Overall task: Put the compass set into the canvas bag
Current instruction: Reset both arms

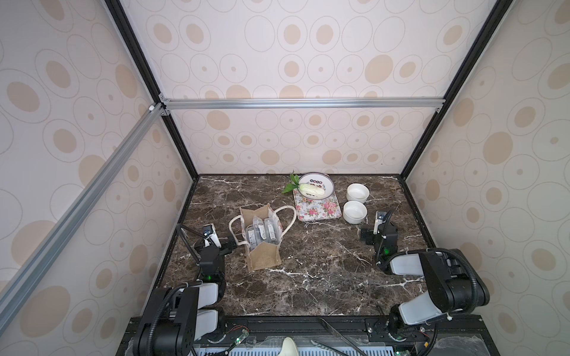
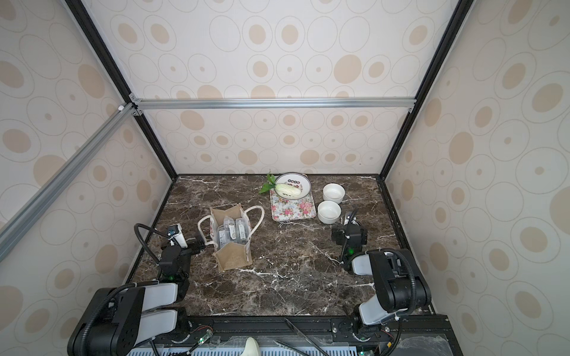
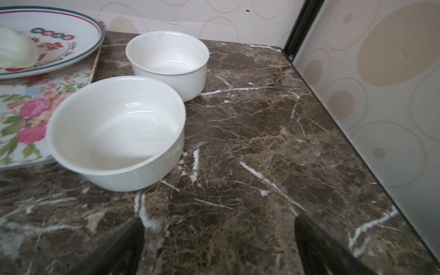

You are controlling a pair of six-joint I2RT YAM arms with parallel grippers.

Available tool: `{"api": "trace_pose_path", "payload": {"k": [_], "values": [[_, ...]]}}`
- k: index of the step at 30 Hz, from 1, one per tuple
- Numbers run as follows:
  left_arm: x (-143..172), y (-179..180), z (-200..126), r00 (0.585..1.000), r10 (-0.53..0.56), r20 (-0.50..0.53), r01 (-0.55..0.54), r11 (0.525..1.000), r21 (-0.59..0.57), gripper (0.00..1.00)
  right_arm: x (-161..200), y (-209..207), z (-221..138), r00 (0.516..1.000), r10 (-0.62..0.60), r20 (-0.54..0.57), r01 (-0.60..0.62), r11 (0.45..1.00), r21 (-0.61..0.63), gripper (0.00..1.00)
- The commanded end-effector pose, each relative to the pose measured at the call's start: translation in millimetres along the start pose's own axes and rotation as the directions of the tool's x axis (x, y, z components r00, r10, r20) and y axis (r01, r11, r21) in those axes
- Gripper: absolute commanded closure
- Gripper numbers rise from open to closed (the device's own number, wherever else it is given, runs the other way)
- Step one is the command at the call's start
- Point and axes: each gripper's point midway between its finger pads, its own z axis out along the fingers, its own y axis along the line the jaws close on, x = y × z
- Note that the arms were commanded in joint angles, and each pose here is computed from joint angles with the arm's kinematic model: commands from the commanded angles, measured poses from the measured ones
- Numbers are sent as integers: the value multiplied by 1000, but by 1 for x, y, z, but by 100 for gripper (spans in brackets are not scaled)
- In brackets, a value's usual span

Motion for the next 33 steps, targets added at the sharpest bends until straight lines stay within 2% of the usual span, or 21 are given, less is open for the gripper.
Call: {"api": "trace_pose_path", "payload": {"k": [1,6,7,8,10,14,20,33], "values": [[-42,-13,5,984,52,172,-58,998,35,0,-24,17,-2,995,-18,94,27,995,-98,0],[-23,-31,22,983,105,150,-122,986,110,0,-24,13,2,997,-3,77,10,996,-90,0],[-23,-30,24,982,106,158,-123,988,99,0,-24,13,3,997,1,73,6,995,-96,0],[-20,-25,28,987,103,124,-111,992,63,0,-23,12,2,997,0,72,6,996,-88,0],[-20,-7,33,991,71,109,-67,997,-45,0,-23,11,2,997,2,72,3,997,-80,0],[-20,-16,31,989,87,119,-88,996,5,0,-24,10,3,997,6,71,0,997,-79,0],[-13,-40,44,987,144,69,-152,981,118,0,-23,11,4,998,5,68,0,997,-79,0],[-14,-41,43,986,148,75,-157,980,126,0,-24,10,3,998,6,70,0,997,-78,0]]}}
